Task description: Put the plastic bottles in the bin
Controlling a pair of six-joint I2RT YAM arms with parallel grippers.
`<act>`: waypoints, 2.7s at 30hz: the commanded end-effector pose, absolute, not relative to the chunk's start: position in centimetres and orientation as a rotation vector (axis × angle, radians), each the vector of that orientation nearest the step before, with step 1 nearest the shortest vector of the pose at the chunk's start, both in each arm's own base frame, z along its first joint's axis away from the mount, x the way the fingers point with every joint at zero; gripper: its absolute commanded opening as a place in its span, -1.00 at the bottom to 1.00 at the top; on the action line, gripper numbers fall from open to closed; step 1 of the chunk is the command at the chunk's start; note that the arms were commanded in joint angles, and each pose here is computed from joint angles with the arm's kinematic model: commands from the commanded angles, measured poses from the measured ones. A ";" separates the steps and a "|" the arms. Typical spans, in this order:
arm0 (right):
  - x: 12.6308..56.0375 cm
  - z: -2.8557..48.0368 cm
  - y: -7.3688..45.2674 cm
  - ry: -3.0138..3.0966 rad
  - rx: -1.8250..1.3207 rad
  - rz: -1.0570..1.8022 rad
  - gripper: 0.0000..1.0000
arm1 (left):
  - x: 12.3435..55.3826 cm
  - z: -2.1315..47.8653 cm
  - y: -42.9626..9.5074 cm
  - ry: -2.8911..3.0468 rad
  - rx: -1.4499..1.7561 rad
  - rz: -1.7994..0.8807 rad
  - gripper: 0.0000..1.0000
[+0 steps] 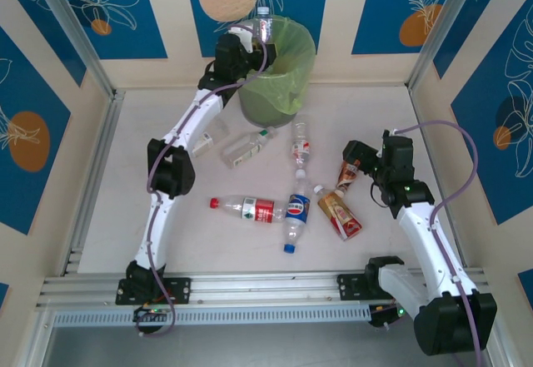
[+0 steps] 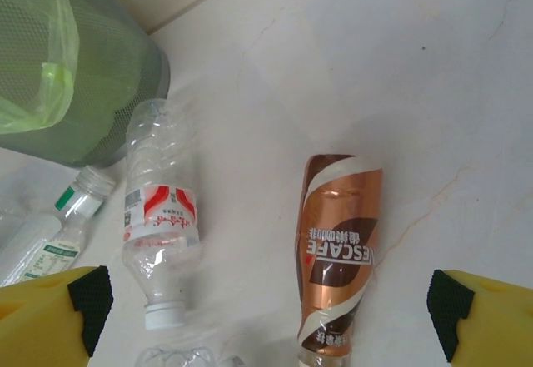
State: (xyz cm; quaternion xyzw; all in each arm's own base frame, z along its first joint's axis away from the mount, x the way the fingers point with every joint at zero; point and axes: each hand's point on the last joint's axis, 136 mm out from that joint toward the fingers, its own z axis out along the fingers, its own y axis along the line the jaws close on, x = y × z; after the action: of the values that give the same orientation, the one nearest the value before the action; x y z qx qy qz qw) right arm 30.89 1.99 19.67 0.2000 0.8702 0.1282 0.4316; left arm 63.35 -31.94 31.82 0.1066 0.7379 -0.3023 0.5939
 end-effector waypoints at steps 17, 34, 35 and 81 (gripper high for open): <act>30.8 17.5 1.3 2.256 0.546 0.254 0.99 | 61.7 36.8 -32.5 1.639 0.244 -0.780 0.52; 30.9 12.8 0.8 2.450 0.571 0.220 0.99 | 53.5 43.9 -32.9 1.663 0.330 -1.067 0.99; 31.1 12.5 0.9 2.463 0.567 0.224 0.99 | 53.0 43.8 -32.9 1.667 0.336 -1.082 0.99; 36.0 3.7 3.2 2.822 0.543 0.116 0.07 | 36.4 22.0 -15.7 2.137 -0.224 -0.565 0.99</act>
State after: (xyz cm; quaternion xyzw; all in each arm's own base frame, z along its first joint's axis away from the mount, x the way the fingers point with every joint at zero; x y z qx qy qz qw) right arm 36.38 3.05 3.52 0.1921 0.9705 0.0439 0.1389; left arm 36.67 -16.85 22.35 -0.0522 0.8666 -0.2409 0.4339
